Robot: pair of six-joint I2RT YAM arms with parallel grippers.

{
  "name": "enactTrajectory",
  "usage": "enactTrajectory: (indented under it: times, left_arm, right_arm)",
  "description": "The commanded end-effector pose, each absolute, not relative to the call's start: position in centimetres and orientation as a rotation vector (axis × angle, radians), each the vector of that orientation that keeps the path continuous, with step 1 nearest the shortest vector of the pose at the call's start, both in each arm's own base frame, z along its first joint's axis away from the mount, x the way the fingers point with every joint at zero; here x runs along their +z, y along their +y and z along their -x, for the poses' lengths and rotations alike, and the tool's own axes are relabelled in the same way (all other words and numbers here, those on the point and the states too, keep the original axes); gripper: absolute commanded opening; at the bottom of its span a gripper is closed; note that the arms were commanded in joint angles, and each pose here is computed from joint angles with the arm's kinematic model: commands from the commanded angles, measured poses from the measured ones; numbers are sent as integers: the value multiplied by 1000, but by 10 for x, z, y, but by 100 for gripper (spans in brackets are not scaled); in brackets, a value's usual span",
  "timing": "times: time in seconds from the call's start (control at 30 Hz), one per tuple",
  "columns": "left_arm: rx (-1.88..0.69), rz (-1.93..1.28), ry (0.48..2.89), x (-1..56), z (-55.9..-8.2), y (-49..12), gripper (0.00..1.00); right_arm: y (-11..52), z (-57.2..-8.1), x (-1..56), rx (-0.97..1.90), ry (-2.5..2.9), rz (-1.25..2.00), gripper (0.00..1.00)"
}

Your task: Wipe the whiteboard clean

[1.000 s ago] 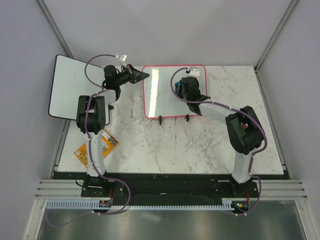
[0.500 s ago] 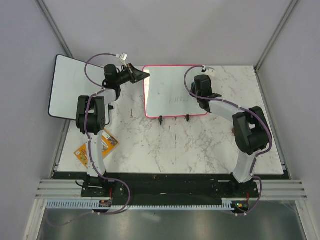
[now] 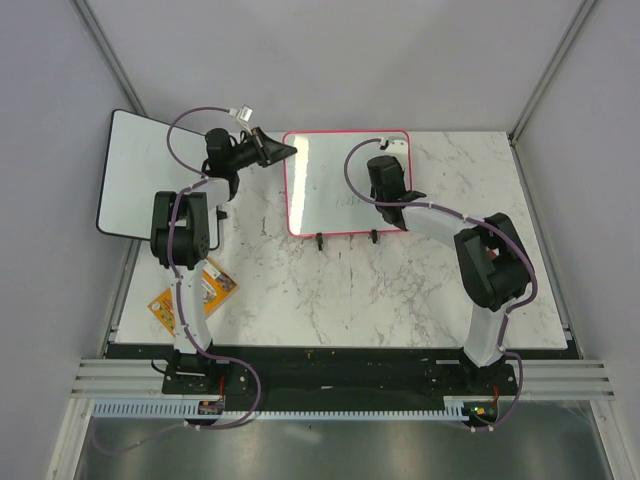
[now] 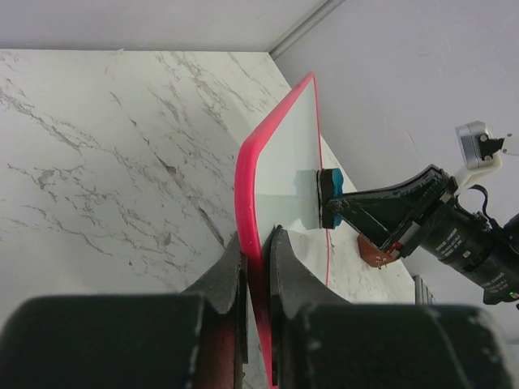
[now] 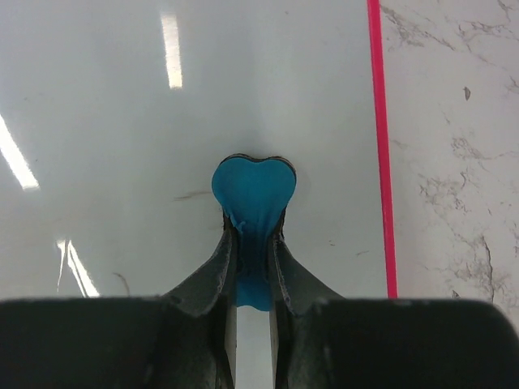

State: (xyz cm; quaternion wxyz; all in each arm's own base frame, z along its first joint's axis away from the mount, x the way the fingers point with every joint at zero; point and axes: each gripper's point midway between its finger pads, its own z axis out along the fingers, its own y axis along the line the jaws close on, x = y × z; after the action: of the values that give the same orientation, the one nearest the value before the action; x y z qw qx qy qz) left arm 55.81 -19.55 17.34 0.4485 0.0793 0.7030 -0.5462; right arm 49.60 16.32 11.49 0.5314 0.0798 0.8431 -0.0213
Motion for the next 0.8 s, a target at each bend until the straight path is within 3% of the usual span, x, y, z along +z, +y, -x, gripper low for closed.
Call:
enactTrajectory:
  times: [0.0, 0.37, 0.77]
  left_arm:
    - [-1172, -436, 1666, 153, -563, -189, 2]
    - [-1220, -424, 1648, 155, -563, -193, 2]
    - [-1198, -468, 1655, 156, -560, -202, 2]
  right_arm:
    - [213, -441, 32, -34, 2313, 150, 0]
    - [329, -442, 49, 266, 2270, 416, 0]
    - [409, -433, 40, 210, 2162, 669, 0]
